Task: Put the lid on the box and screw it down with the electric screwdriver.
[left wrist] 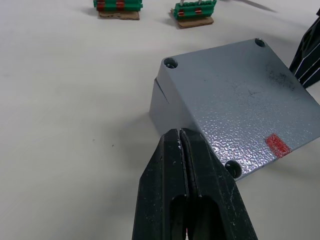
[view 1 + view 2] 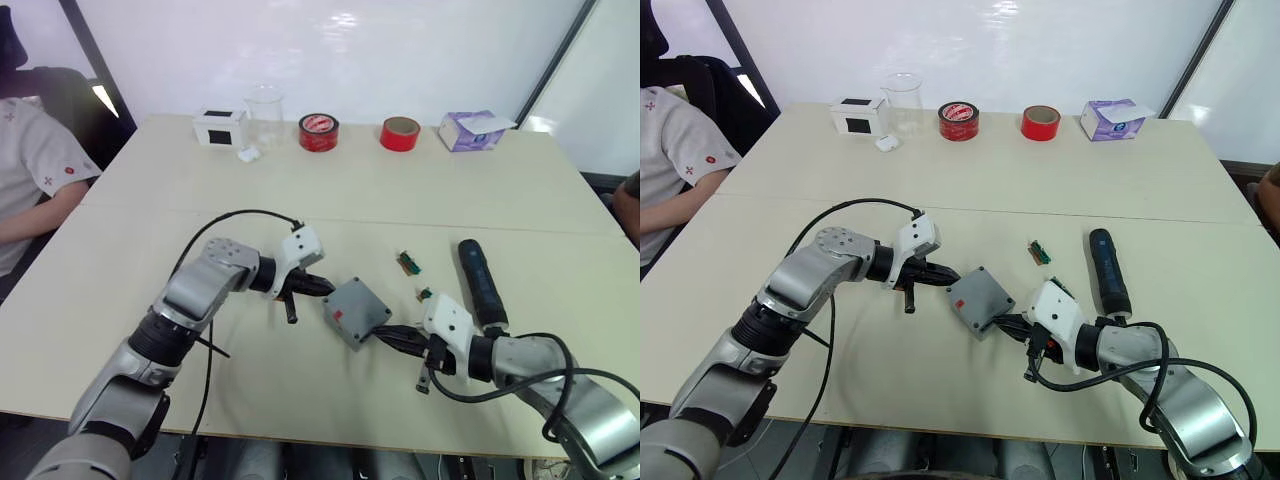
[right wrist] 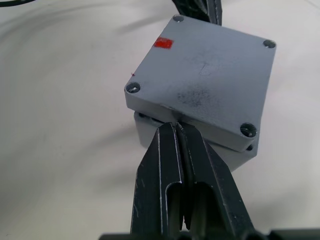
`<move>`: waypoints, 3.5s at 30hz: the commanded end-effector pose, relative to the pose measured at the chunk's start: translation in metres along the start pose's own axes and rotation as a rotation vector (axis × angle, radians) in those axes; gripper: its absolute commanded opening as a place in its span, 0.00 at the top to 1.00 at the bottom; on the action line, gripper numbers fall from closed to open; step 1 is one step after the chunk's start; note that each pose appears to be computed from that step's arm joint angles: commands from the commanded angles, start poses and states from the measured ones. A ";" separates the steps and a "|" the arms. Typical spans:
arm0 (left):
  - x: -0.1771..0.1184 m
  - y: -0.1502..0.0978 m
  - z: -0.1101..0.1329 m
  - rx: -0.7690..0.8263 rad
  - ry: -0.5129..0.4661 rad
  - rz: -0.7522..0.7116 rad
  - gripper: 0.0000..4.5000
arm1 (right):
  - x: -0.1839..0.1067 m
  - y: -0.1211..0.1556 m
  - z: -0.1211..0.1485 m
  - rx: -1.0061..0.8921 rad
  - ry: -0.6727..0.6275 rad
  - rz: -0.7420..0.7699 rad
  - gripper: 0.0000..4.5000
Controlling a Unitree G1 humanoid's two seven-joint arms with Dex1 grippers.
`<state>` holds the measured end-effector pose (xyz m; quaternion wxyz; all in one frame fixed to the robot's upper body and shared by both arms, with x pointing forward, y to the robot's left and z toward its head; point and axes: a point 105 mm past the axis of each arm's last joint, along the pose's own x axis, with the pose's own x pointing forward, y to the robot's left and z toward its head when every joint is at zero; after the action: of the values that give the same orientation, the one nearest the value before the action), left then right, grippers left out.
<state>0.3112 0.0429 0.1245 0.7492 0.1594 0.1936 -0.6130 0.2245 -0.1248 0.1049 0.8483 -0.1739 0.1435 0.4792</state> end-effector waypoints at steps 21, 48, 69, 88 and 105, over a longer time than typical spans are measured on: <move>0.009 -0.007 0.010 0.059 -0.019 -0.038 1.00 | -0.005 -0.003 0.011 -0.051 -0.051 -0.022 0.99; 0.011 -0.013 0.008 0.060 -0.013 -0.061 1.00 | -0.003 0.001 0.020 -0.059 -0.043 -0.028 0.99; 0.012 -0.013 0.006 0.064 -0.004 -0.063 1.00 | -0.009 -0.003 0.006 -0.051 -0.021 -0.029 0.99; 0.002 0.015 0.003 0.042 -0.006 0.035 1.00 | -0.016 -0.005 -0.003 -0.042 0.005 -0.025 0.99; 0.024 -0.014 -0.016 0.003 0.016 -0.050 1.00 | 0.007 -0.028 -0.012 -0.092 0.040 -0.068 0.99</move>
<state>0.3122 0.0410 0.0912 0.7485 0.1628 0.2208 -0.6037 0.2451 -0.1409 0.0819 0.8486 -0.2131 0.1653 0.4552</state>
